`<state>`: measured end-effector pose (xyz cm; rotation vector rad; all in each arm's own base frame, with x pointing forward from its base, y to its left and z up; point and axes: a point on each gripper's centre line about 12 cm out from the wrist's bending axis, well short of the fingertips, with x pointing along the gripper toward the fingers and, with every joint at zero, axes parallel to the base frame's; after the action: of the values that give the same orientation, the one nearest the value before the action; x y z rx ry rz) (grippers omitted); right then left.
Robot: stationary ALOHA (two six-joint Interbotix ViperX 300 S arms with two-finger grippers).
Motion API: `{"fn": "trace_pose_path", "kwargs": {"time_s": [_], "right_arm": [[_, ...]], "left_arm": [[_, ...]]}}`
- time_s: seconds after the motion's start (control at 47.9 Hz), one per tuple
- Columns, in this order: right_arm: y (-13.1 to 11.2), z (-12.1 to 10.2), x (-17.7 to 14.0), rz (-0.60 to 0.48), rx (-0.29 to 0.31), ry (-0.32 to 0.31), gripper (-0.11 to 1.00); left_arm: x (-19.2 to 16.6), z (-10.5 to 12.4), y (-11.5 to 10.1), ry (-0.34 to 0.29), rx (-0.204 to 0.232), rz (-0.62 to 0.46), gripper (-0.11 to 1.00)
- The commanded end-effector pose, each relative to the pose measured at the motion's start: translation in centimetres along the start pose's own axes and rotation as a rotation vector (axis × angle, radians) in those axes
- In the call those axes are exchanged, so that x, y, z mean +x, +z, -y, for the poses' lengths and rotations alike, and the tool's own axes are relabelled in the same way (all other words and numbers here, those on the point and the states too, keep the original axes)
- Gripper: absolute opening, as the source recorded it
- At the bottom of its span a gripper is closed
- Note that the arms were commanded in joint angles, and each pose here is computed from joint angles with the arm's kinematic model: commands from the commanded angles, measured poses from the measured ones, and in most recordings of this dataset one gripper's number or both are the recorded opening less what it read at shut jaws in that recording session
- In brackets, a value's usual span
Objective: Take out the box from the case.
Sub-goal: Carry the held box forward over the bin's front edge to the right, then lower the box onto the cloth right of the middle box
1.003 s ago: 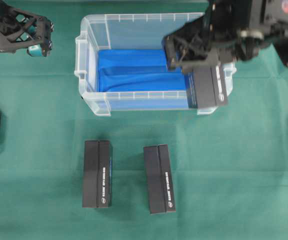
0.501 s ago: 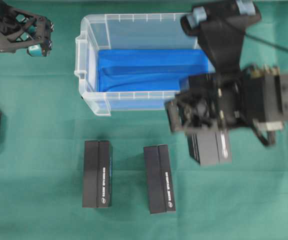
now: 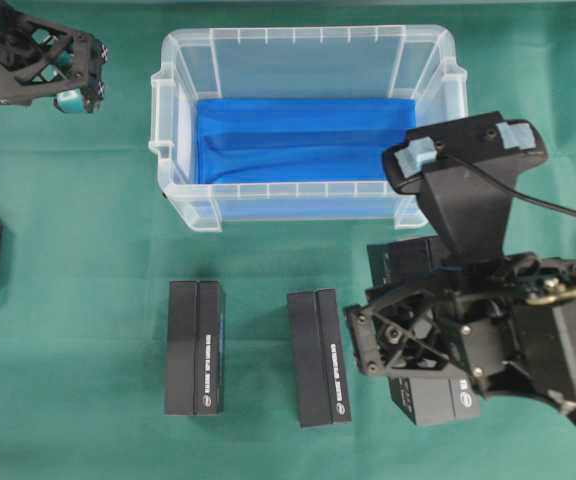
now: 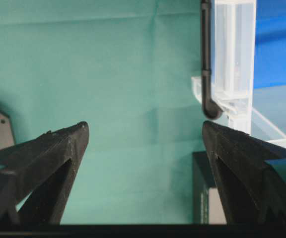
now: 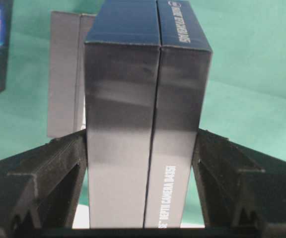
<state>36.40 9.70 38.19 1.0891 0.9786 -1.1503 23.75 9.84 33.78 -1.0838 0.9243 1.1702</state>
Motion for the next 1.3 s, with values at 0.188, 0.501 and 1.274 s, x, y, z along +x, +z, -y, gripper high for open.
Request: {"fn": "trace_pose_path", "kwargs": {"time_s": [0.188,0.501,1.274], "right_arm": [[-0.7,-0.1,1.5,-0.022,-0.006,0.001,0.67],[-1.9,0.1,5.4,-0.044,0.0,-0.013,0.67],[-4.2,2.7,14.3,-0.116,0.026,-0.055,0.67]], "left_arm": [[-0.7,0.0,0.0,-0.026,0.001,0.012,0.94],[-0.7,0.0,0.0,-0.024,0.001,0.011,0.94],[-0.6,-0.1,0.0,-0.017,0.0,0.009,0.94]]}}
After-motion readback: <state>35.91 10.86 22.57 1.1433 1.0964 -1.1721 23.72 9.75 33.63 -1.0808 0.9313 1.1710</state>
